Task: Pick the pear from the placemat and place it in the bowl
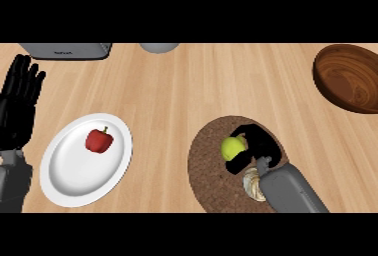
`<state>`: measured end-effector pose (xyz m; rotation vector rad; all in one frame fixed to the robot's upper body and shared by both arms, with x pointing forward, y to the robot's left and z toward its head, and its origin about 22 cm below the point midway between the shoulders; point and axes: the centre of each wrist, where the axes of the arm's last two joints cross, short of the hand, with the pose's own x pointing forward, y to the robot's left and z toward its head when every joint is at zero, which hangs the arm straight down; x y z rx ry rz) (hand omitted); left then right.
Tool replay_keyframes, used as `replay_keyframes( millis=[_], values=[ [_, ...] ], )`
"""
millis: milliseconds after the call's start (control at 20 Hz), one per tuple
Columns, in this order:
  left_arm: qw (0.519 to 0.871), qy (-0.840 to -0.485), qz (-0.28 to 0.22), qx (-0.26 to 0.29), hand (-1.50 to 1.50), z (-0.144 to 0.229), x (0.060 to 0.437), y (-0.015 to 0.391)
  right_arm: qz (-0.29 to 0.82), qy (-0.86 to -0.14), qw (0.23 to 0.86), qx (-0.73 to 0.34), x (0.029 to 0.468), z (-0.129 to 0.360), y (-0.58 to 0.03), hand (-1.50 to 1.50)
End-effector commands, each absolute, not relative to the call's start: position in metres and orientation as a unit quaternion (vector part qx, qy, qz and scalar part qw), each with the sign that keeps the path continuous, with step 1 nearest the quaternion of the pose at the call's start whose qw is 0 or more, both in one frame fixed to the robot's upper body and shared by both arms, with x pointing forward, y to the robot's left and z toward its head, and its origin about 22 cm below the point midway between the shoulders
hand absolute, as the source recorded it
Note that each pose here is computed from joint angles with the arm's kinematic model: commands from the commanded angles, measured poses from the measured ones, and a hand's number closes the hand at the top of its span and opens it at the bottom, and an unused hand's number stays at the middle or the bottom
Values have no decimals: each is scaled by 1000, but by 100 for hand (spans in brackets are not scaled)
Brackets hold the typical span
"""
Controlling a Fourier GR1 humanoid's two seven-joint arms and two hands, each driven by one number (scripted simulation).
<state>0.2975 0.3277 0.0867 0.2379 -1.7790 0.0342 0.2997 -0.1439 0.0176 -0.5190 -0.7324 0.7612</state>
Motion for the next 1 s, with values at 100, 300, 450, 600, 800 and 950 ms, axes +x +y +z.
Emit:
replay_keyframes(
  millis=[100,300,450,600,800,950],
  values=[
    [629,-768,28,120,0,86,287,351,374,-308,809,-333,281,11,-287,150],
    [627,-764,47,145,0,85,283,357,364,-266,773,-447,272,50,-393,150],
    [625,-764,52,150,0,80,278,360,363,-279,746,-484,254,84,-456,150],
    [622,-767,48,147,0,84,277,359,356,-288,708,-537,231,122,-513,150],
    [626,-766,45,139,0,77,275,358,313,-325,681,-577,198,157,-570,150],
    [623,-770,45,128,0,82,281,353,317,-394,656,-561,173,183,-598,150]
  ],
)
